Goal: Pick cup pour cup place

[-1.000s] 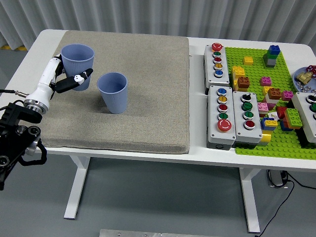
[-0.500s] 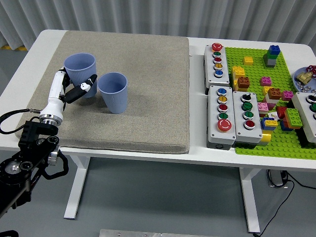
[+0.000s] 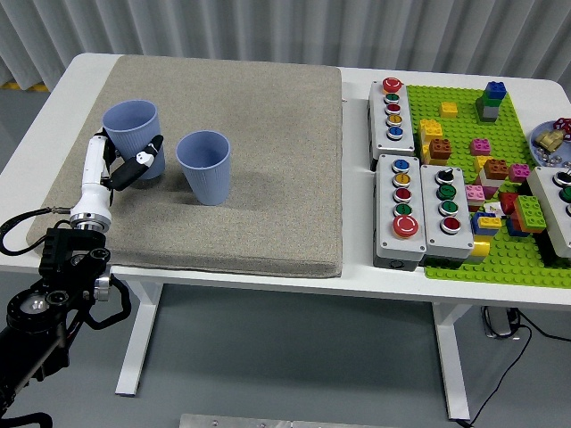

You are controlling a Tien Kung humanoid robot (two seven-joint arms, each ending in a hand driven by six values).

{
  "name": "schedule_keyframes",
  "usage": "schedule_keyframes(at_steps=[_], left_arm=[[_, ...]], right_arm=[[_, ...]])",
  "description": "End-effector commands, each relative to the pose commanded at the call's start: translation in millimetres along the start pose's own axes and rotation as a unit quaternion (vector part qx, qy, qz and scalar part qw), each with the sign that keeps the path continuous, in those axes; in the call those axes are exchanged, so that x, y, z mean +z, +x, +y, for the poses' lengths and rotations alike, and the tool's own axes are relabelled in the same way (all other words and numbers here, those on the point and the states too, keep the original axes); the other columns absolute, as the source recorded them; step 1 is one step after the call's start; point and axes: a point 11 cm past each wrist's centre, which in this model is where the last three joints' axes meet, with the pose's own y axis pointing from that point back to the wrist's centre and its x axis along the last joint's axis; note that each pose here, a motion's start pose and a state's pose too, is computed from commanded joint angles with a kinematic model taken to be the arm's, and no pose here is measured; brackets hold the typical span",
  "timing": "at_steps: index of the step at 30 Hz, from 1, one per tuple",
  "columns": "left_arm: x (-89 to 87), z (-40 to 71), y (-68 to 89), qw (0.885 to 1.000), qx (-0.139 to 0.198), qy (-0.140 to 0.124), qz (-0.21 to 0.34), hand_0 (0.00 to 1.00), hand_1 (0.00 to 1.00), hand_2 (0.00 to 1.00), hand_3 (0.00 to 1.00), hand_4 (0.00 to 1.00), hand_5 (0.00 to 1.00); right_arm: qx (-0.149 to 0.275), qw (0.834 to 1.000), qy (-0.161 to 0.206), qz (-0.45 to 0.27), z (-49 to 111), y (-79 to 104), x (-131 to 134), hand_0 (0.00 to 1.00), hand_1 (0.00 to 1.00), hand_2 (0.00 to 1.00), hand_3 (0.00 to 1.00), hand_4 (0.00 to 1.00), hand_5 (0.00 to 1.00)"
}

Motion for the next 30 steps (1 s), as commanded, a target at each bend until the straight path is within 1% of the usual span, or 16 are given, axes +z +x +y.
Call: schedule_keyframes(at_steps=[5, 14, 22, 30], left_arm=[[-8.8, 3.1, 5.0, 1.0, 0.006, 0.011, -0.018, 0.571, 0.563, 0.616, 0.609, 0.56, 0.077], [-10.0, 3.1, 5.4, 1.0, 0.004, 0.012, -0.018, 0.573, 0.565, 0.619, 0.606, 0.561, 0.081], [-16.7, 8.2, 6.4, 1.0, 0.002, 0.021, -0.022, 0.573, 0.569, 0.634, 0.6, 0.563, 0.088], [-19.2, 10.1, 7.5, 0.999, -0.001, 0.023, -0.024, 0.574, 0.578, 0.639, 0.6, 0.57, 0.097]], right_arm=[[0.0, 1.0, -0.001, 0.0, -0.1, 0.2, 1, 0.74, 0.698, 0.739, 0.604, 0.149, 0.203], [-0.001, 1.0, -0.001, 0.001, 0.0, -0.2, 0, 0.74, 0.699, 0.739, 0.603, 0.148, 0.204], [0.001, 1.0, -0.006, 0.003, -0.6, 0.4, 4, 0.74, 0.698, 0.739, 0.603, 0.147, 0.205], [0.0, 1.0, -0.007, 0.004, -0.7, 0.0, 5, 0.74, 0.698, 0.739, 0.603, 0.146, 0.208]])
